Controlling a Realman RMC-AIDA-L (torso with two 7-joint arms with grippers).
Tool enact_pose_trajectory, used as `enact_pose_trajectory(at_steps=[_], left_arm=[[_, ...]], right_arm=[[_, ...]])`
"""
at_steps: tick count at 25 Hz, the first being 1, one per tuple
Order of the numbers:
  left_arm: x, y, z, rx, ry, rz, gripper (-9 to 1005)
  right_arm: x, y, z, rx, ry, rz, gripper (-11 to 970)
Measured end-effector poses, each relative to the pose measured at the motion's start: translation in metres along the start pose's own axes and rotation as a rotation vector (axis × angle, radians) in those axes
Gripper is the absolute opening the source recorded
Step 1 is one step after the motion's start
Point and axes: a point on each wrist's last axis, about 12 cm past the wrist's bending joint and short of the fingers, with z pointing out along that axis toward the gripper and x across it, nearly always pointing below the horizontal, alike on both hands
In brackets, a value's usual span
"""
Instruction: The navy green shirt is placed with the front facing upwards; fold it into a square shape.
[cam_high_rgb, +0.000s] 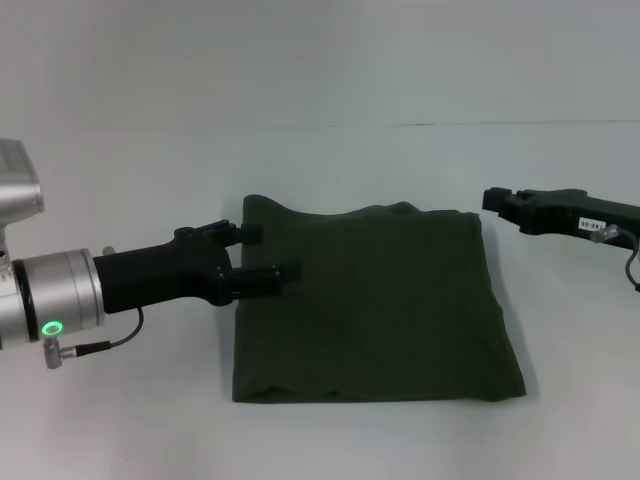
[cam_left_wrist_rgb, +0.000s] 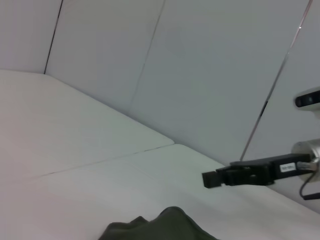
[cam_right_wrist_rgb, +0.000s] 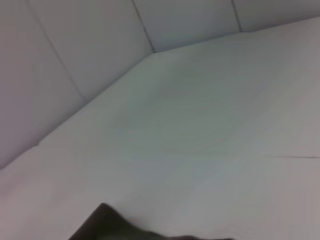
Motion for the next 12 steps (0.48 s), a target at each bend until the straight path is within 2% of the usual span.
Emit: enact_pose_trajectory(at_steps=[6, 12], left_arm=[[-0.004, 0.003, 0.002, -0.018, 0.002, 0.0, 907], [-0.004, 0.005, 0.004, -0.028, 0.004, -0.013, 907]], right_arm=[[0.0, -0.002, -0.01, -0.039, 0.02, 0.027, 73], [0.0, -0.004, -0.019, -0.068, 0.035, 0.054, 283]])
